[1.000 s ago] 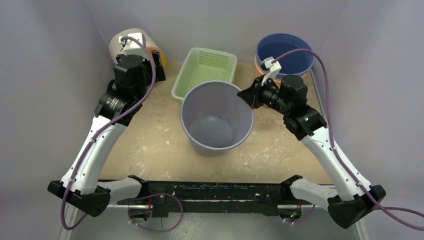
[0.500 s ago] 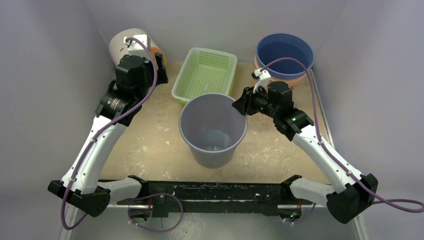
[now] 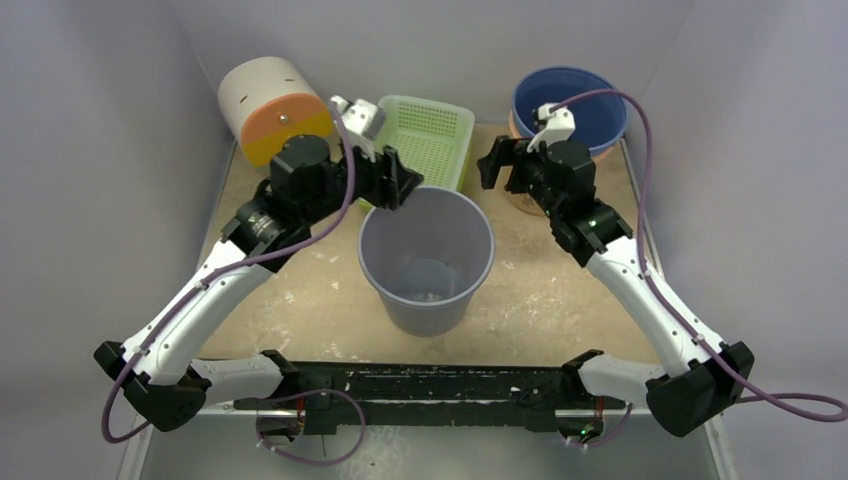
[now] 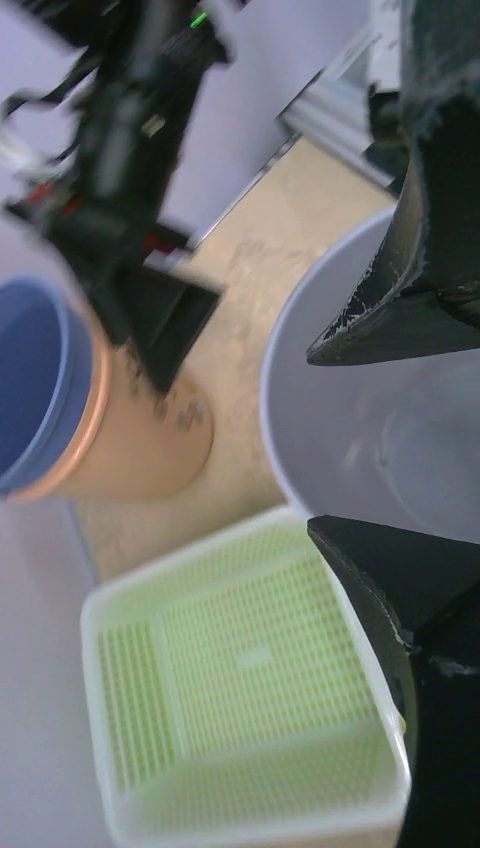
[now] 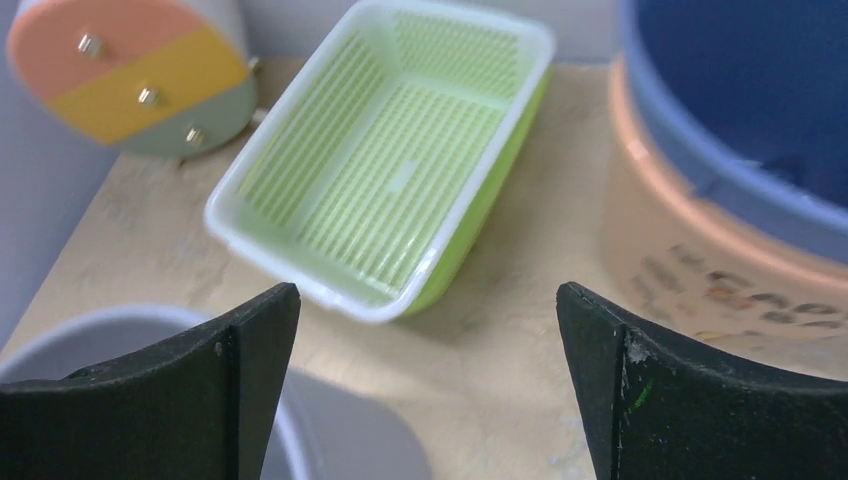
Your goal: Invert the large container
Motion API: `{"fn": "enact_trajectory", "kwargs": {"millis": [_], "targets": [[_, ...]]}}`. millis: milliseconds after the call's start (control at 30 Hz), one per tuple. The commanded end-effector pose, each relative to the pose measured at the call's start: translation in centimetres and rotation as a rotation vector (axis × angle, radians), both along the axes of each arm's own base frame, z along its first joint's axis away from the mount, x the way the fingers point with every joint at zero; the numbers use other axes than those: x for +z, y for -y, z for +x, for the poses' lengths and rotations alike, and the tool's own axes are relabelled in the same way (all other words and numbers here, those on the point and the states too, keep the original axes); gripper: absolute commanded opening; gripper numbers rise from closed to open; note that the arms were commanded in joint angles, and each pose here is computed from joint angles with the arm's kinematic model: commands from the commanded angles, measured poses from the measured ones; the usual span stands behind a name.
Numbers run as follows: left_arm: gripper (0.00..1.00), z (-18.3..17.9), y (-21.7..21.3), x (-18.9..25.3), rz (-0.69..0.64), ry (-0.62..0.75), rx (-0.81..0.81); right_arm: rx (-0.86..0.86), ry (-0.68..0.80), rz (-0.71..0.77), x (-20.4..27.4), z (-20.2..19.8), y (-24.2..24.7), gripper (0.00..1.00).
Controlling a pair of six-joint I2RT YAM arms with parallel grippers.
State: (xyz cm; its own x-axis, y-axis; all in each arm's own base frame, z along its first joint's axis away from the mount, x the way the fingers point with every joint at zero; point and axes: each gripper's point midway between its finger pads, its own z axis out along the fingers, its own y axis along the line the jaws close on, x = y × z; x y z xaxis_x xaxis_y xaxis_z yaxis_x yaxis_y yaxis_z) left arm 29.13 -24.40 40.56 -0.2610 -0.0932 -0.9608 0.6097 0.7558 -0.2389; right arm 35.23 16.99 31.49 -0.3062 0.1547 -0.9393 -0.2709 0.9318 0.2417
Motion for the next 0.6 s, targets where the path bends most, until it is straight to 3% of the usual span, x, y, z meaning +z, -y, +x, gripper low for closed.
{"fn": "enact_trajectory", "kwargs": {"millis": [0,100,300,433,567], "targets": [[0.54,-3.8,5.9,0.3,-0.020,0.042,-0.213,-0.223,0.098,0.053,4.5,3.7,4.9,1.00],[0.55,-5.2,8.4,-1.5,0.015,0.027,-0.253,-0.249,0.154,0.091,6.7,5.0,7.2,1.00],[0.56,-7.2,12.6,-4.6,0.079,0.006,-0.299,-0.352,0.202,0.018,9.3,6.6,10.6,1.00],[0.57,-6.4,13.4,-7.5,0.163,-0.032,-0.235,-0.339,0.182,0.009,8.4,7.2,11.1,1.00],[0.58,-6.1,14.5,-8.3,0.160,-0.064,-0.216,-0.345,0.159,0.003,7.0,7.4,11.7,1.00]]}}
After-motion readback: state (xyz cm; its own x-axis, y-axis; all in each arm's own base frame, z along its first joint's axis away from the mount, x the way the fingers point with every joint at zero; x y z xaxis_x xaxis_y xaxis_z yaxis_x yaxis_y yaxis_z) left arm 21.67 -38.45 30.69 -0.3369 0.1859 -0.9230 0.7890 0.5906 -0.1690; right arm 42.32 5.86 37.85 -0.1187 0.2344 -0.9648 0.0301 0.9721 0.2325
